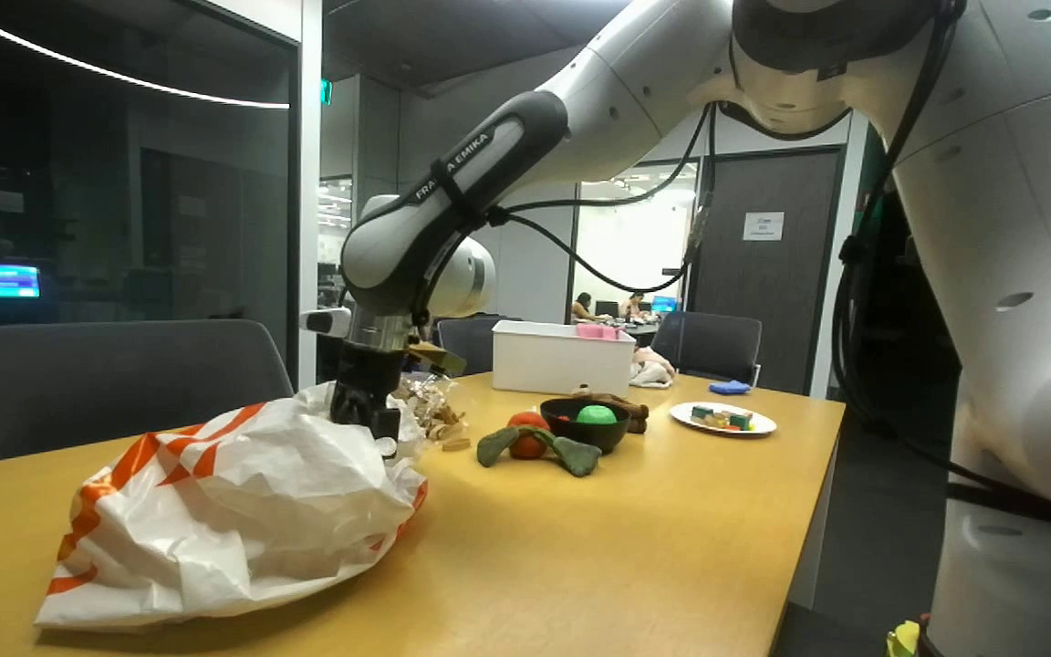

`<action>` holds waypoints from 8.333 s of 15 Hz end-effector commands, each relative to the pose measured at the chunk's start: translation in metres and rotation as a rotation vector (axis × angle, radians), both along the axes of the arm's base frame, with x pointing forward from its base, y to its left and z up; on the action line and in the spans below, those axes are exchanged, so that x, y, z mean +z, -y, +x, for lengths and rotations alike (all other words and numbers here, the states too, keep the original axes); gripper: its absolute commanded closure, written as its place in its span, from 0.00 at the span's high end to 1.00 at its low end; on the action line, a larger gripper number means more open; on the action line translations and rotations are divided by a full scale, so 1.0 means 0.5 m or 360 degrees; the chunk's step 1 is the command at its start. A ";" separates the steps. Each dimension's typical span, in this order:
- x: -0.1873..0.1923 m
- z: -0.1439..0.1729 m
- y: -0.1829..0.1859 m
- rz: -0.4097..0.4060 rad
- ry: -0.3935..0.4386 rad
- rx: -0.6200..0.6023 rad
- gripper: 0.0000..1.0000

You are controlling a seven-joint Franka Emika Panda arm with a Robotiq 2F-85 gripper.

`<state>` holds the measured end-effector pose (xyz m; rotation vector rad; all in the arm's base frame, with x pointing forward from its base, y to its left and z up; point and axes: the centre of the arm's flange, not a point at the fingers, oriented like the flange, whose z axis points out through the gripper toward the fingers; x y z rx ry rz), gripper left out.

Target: Remove the orange from the plastic and put it in the black bowl then remove the yellow container from the plastic and put it on the table.

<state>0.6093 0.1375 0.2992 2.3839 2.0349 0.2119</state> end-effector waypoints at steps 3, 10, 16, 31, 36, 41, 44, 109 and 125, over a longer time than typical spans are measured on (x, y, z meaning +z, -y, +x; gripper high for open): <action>-0.016 0.018 0.019 0.0090 0.0007 0.0009 0.58; 0.081 0.002 0.024 0.0210 0.0001 -0.0143 0.36; 0.223 -0.051 0.081 0.0243 -0.0271 -0.0475 0.36; 0.347 -0.218 0.454 -0.0255 -0.0292 -0.1610 0.36; 0.301 -0.237 0.575 -0.0382 -0.0128 -0.1915 0.36; 0.243 -0.230 0.671 -0.0500 0.0057 -0.2061 0.36; 0.206 -0.206 0.704 -0.0486 0.0157 -0.2046 0.36; 0.026 -0.007 -0.061 0.0094 -0.0054 0.0464 1.00; -0.061 -0.049 -0.172 0.0189 -0.0211 0.0800 1.00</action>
